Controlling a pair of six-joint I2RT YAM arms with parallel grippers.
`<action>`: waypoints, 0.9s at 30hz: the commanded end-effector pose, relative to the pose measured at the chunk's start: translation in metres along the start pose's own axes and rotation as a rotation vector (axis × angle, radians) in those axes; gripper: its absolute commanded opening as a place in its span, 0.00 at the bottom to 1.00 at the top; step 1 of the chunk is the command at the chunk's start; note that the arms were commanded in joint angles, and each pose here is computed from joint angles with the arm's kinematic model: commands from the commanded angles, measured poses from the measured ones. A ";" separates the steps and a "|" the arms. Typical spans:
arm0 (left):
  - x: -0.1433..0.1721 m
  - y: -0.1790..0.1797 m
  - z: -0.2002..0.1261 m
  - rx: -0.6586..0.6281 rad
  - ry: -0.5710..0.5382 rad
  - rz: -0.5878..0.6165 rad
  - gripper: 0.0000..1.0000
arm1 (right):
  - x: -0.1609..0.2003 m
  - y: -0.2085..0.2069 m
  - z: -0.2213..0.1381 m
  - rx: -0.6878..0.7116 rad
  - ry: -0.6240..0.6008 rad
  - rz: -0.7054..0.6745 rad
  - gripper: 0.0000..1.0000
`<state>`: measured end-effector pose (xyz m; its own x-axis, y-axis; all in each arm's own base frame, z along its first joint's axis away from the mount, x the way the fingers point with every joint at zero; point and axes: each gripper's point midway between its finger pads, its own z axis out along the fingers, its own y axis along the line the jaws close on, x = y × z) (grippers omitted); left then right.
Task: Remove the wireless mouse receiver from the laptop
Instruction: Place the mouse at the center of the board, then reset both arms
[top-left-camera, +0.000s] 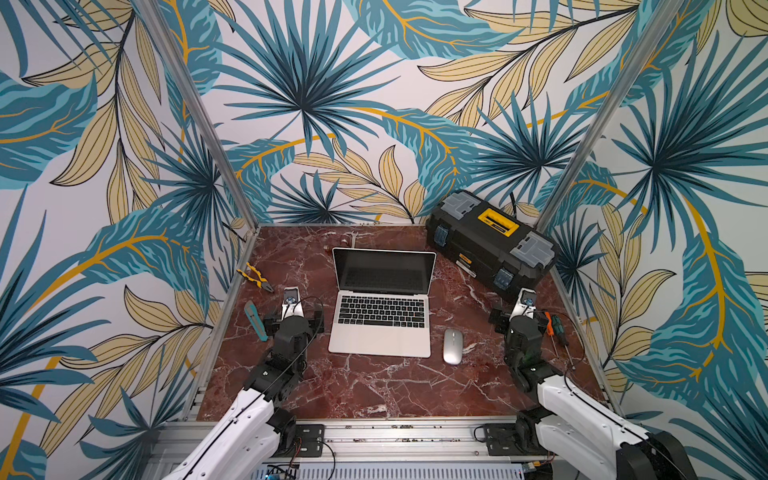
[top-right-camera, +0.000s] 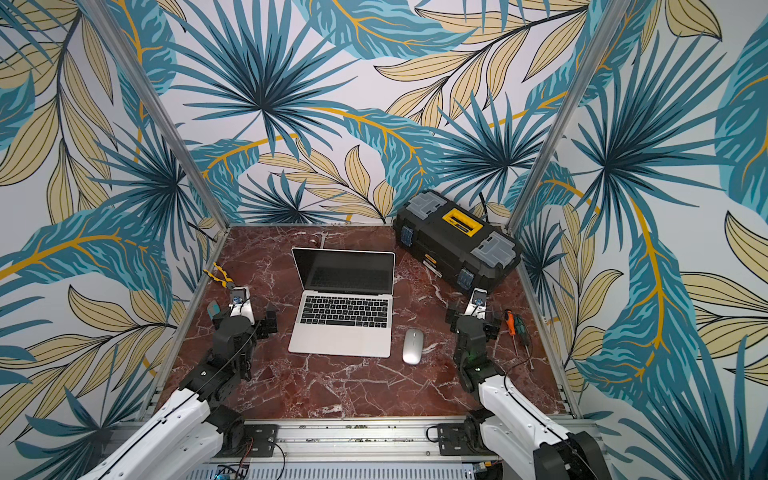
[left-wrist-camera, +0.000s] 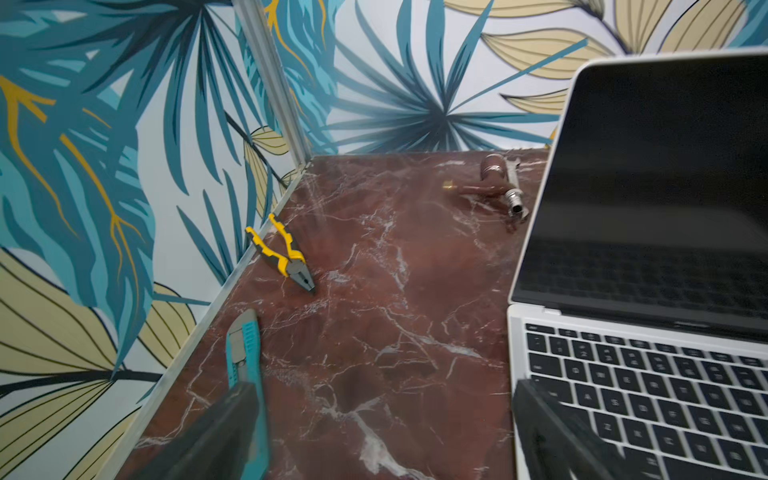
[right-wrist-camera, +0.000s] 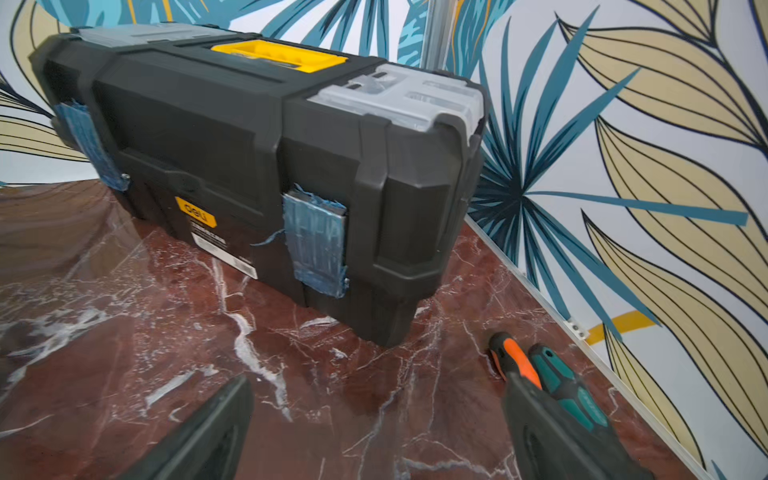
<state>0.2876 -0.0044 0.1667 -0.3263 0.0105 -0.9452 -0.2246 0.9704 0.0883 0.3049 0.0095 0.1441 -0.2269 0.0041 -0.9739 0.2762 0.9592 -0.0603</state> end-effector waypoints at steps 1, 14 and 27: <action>-0.010 0.003 0.017 0.011 -0.105 -0.044 1.00 | -0.008 -0.016 0.003 0.045 -0.101 0.056 0.99; -0.010 0.000 0.087 0.109 -0.187 -0.012 1.00 | -0.037 -0.023 0.020 -0.024 -0.345 0.087 0.99; 0.008 -0.034 0.121 0.282 -0.116 0.035 1.00 | -0.020 -0.009 0.067 -0.163 -0.201 0.083 0.99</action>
<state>0.4044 -0.0017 0.1176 -0.2265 0.0412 -0.9731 0.0198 0.9991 0.0377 0.3698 -0.0259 0.1570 0.0152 0.0207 -0.9997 0.1795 0.9835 0.0231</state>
